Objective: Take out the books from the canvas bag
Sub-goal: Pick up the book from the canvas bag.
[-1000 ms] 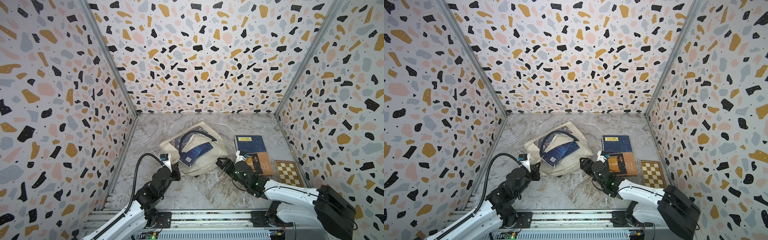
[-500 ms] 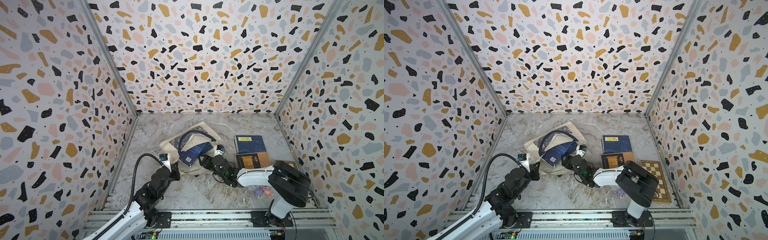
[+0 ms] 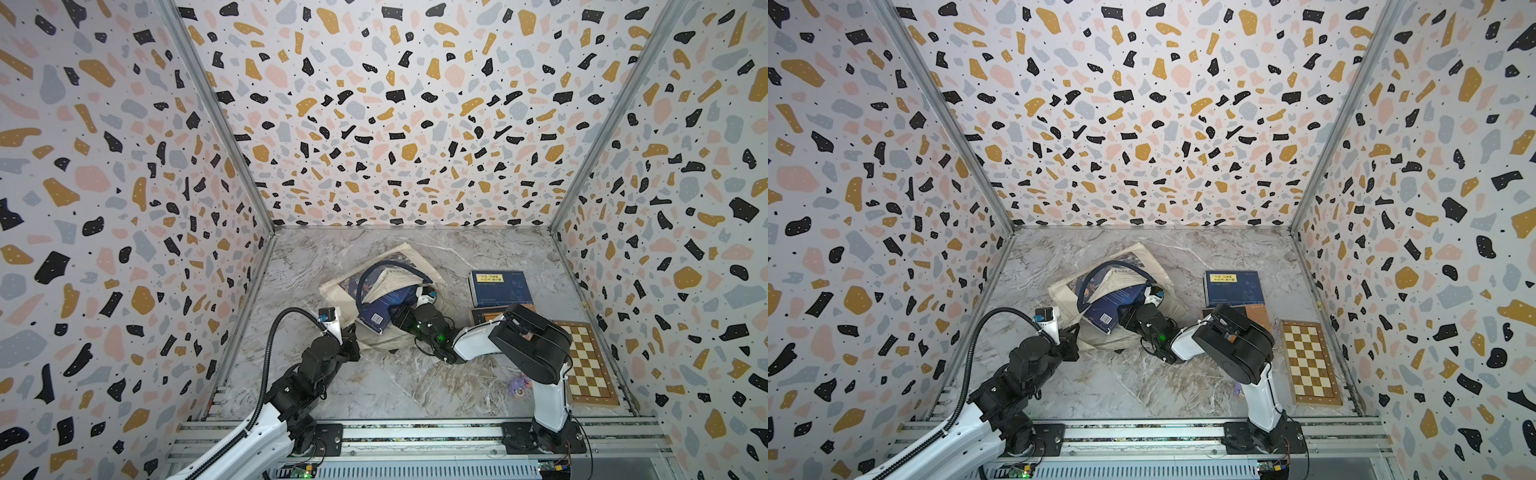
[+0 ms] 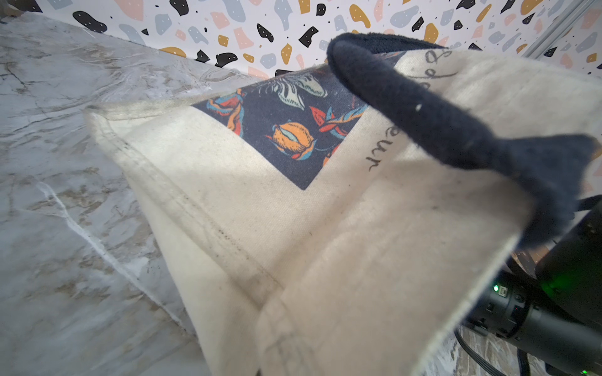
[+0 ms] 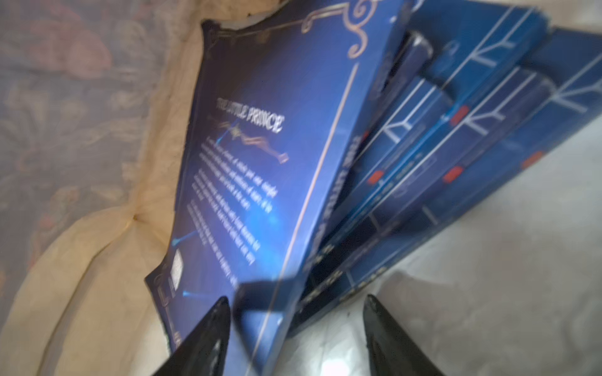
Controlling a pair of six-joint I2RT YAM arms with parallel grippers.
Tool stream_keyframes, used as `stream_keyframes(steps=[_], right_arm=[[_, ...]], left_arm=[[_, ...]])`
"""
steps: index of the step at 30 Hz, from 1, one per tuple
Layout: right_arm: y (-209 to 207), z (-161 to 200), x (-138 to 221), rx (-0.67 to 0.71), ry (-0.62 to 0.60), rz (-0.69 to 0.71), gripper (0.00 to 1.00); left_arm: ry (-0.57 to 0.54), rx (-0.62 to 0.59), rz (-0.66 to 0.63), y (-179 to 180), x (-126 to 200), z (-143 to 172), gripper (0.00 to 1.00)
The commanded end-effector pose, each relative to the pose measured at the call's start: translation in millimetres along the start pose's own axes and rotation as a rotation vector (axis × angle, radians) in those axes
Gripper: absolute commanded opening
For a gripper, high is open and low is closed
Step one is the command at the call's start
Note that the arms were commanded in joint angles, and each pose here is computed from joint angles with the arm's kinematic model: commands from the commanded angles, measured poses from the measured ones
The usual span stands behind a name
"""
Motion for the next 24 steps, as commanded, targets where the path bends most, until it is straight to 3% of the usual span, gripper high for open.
stream_keyframes(steps=[1,14,24], right_arm=[[34.5,-11.0,-2.7,0.018,-0.025,-0.111,0.6],[68.5,-25.0,7.7,0.038,-0.063,-0.252,0.35],[91.8,-27.1,-7.8,0.08,-0.032,-0.288,0.33]], left_arm=[[-0.045,0.004,0.018,-4.2,1.9,-11.1,0.0],[-0.042,-0.001,0.014,-4.3,0.0,-10.8,0.0],[-0.039,-0.006,0.009,-3.7,-0.8,-10.2,0.0]])
Point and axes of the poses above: each gripper's point midway between its finger pads, its own x axis back along the fingers, its own y axis along the line the jaws close on, z = x × y, the point moved 4 cm from there along x, back along the fingers, and after that the axes turned 6 degrees about -x, right-handed, at the moved point
